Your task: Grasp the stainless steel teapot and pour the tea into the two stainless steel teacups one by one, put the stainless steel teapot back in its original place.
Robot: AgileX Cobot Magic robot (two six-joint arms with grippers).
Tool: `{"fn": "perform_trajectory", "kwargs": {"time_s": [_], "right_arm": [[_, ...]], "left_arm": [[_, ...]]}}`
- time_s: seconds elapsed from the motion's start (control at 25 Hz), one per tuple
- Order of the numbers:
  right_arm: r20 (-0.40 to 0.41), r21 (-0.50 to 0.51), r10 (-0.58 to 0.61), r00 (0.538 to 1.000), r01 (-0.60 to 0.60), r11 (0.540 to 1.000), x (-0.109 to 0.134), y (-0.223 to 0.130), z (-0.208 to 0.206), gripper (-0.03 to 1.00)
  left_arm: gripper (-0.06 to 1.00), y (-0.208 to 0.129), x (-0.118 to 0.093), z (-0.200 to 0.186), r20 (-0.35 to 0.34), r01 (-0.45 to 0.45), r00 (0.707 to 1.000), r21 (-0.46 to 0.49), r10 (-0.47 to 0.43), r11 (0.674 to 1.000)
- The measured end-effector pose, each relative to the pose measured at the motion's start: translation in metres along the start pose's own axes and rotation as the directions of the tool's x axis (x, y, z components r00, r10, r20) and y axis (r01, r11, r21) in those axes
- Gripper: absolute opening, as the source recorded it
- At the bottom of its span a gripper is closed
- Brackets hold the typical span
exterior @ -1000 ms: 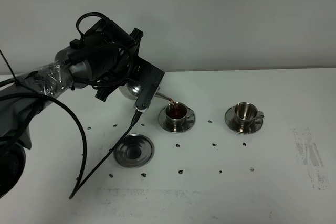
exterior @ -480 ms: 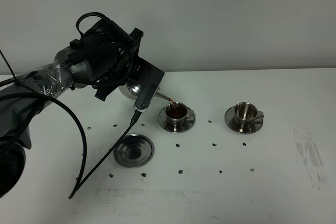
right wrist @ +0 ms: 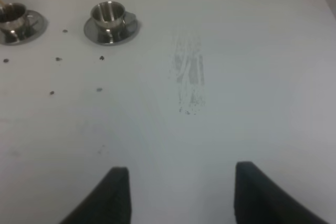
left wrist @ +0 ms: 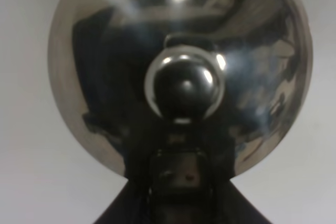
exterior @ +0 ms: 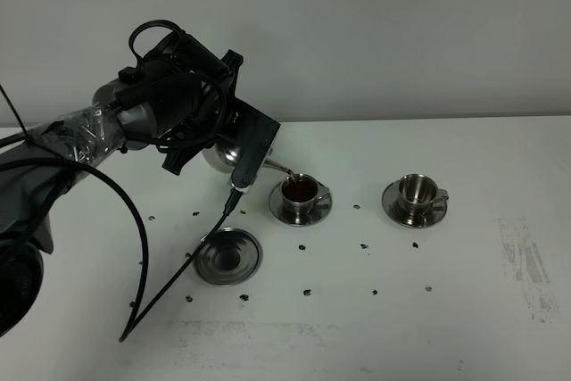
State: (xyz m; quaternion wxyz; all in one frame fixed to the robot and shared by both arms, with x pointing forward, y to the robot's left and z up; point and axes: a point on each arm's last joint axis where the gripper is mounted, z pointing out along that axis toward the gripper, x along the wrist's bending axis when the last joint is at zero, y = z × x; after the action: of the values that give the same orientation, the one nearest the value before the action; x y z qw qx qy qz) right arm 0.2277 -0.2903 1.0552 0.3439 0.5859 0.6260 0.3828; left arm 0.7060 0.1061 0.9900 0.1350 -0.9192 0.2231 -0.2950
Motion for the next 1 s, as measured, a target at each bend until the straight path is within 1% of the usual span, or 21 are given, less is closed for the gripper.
{"fn": "perform_trajectory", "kwargs": {"time_s": [0.24,0.36,0.52,0.72,0.88,1.0], "right_arm": [[0.0,0.0,0.0,1.0,0.0,1.0,0.0,0.0,0.0,0.43],[0.0,0.0,0.0,1.0,0.0,1.0,0.0,0.0,0.0,0.43],[0.0,0.0,0.0,1.0,0.0,1.0,0.0,0.0,0.0,0.43],[0.0,0.0,0.0,1.0,0.0,1.0,0.0,0.0,0.0,0.43],[0.0,0.0,0.0,1.0,0.0,1.0,0.0,0.0,0.0,0.43],[0.0,0.0,0.0,1.0,0.0,1.0,0.0,0.0,0.0,0.43]], "left_arm": [[0.23,0.0,-0.001,0.0,0.015,0.104,0.994,-0.011,-0.104,0.994],[0.23,0.0,-0.005,0.003,0.033,0.129,0.991,-0.01,-0.128,0.992],[0.23,0.0,-0.012,0.009,0.077,0.172,0.983,-0.043,-0.168,0.984],[0.23,0.0,-0.012,0.008,0.082,0.209,0.976,-0.077,-0.203,0.975],[0.23,-0.009,-0.01,-0.002,0.093,0.303,0.952,-0.138,-0.292,0.943],[0.23,-0.02,-0.007,-0.014,0.109,0.396,0.918,-0.19,-0.382,0.898]]}}
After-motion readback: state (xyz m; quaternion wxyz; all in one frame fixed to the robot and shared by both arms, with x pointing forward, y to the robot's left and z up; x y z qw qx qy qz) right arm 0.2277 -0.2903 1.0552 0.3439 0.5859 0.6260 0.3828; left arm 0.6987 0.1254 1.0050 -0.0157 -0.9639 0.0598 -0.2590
